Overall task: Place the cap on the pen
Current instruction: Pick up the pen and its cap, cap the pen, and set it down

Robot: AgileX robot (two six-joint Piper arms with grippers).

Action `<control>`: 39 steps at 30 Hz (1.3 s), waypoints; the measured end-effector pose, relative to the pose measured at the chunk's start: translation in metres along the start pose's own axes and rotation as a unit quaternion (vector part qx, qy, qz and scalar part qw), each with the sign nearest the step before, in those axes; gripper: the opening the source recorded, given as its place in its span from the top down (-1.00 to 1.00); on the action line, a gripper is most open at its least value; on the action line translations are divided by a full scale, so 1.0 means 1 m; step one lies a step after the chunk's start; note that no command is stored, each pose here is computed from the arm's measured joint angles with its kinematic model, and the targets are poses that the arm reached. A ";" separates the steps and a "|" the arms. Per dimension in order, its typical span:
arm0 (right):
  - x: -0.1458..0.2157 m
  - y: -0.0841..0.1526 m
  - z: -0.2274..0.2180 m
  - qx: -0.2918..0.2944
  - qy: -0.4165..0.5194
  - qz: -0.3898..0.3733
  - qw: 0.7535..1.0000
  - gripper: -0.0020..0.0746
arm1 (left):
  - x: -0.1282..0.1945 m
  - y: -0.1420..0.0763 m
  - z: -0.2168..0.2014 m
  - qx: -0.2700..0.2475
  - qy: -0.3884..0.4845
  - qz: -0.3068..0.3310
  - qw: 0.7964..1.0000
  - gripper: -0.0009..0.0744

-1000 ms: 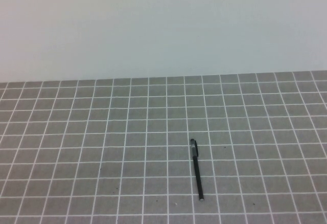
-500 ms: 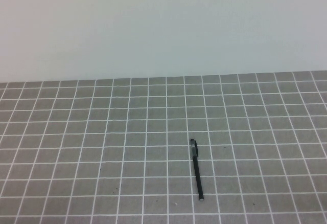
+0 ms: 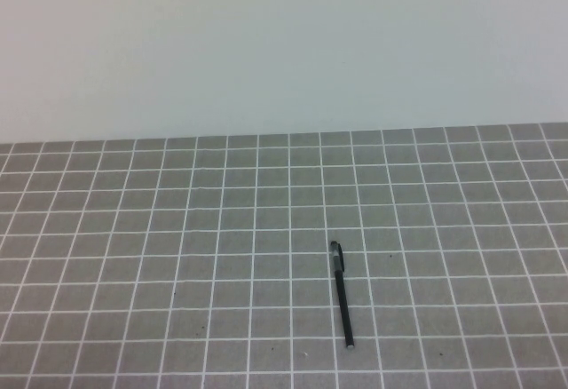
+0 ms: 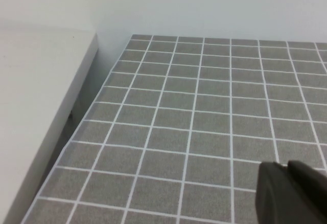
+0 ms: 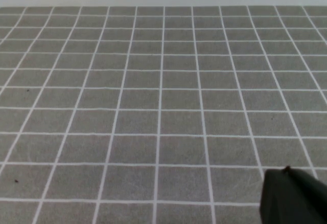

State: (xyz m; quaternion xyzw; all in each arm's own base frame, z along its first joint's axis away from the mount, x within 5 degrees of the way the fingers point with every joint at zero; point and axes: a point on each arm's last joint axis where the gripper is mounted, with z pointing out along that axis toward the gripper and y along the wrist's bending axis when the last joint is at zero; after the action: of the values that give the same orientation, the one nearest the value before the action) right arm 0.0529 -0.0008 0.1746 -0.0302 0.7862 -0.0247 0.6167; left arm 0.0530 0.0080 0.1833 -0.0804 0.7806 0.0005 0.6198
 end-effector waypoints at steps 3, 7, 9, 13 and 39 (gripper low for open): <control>0.000 0.000 0.000 0.000 0.000 -0.003 1.000 0.96 | 0.000 0.000 0.000 0.000 0.000 0.000 1.000 0.97; 0.000 0.000 0.000 0.001 -0.002 -0.005 1.000 0.96 | 0.000 0.000 0.000 0.003 0.001 -0.008 1.000 0.97; 0.000 0.000 0.000 0.001 -0.001 -0.005 1.000 0.96 | 0.000 -0.001 0.000 0.005 0.002 -0.010 1.000 0.98; 0.000 0.000 0.000 0.001 -0.001 -0.005 1.000 0.96 | 0.001 -0.004 0.000 0.019 0.005 0.002 1.000 0.95; 0.000 0.000 0.000 0.001 -0.001 -0.007 1.000 0.96 | 0.001 -0.008 0.000 0.045 0.001 0.042 0.998 0.98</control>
State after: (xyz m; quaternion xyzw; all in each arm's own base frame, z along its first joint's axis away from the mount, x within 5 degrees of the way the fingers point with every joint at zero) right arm 0.0531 -0.0010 0.1748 -0.0349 0.7854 -0.0296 0.6173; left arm 0.0536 -0.0003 0.1837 -0.0191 0.7831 -0.0088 0.6215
